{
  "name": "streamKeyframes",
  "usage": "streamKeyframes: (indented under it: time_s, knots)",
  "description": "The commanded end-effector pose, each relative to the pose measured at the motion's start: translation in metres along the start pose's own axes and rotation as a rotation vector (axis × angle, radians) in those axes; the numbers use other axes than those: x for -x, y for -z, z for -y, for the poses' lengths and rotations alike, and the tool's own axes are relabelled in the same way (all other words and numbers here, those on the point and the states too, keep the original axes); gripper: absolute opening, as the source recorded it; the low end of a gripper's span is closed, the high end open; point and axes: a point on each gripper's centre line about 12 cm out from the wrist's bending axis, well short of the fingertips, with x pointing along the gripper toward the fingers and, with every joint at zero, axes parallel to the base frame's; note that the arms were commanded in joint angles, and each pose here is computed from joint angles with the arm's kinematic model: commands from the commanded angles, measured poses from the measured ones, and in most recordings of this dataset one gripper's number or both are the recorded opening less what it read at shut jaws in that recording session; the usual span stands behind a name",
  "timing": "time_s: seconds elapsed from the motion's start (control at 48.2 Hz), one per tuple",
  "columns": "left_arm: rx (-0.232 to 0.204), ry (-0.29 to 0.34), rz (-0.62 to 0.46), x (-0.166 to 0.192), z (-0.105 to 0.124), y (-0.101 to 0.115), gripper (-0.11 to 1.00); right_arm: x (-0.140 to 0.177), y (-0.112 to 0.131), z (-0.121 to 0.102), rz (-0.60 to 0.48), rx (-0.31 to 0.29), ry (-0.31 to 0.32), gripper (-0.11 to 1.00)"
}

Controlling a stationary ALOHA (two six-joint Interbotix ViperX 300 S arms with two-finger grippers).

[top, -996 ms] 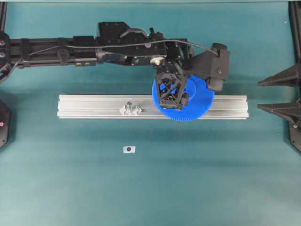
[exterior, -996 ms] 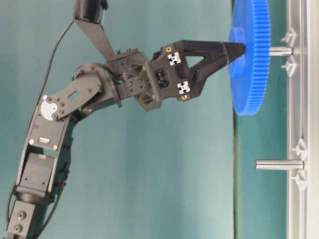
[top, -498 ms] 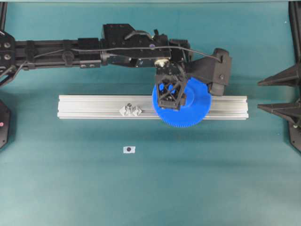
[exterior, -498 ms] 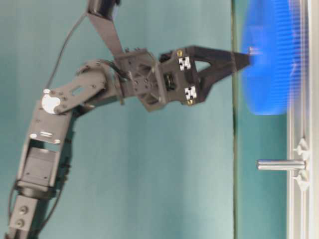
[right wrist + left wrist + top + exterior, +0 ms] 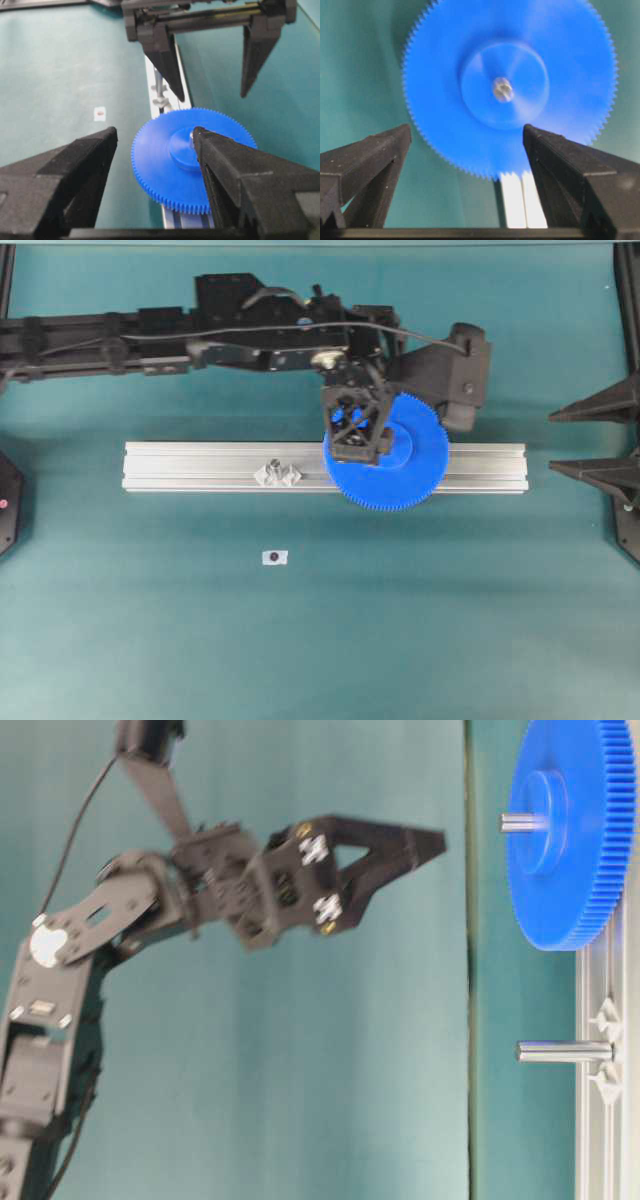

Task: Insert the large gear onto the shaft.
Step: 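Open the left gripper and withdraw it from the seated gear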

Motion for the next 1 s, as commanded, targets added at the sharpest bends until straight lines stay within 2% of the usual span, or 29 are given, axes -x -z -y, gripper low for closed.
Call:
streamKeyframes:
  time_s: [0.0, 0.166, 0.643, 0.975]
  knots:
    - [-0.004, -0.014, 0.049, 0.029, 0.003, -0.002, 0.92, 0.001, -0.010, -0.001, 0.023, -0.007, -0.003, 0.71]
    - [0.024, -0.011, 0.052, 0.041, 0.011, 0.010, 0.92, 0.001, -0.006, 0.000, -0.006, -0.008, 0.000, 0.71]
    - [0.102, -0.041, 0.174, 0.091, 0.019, 0.034, 0.92, 0.002, 0.006, 0.000, -0.115, -0.007, 0.005, 0.71]
    - [0.113, -0.032, 0.197, 0.106, 0.038, 0.058, 0.91, 0.003, 0.009, 0.001, -0.128, -0.010, 0.010, 0.71]
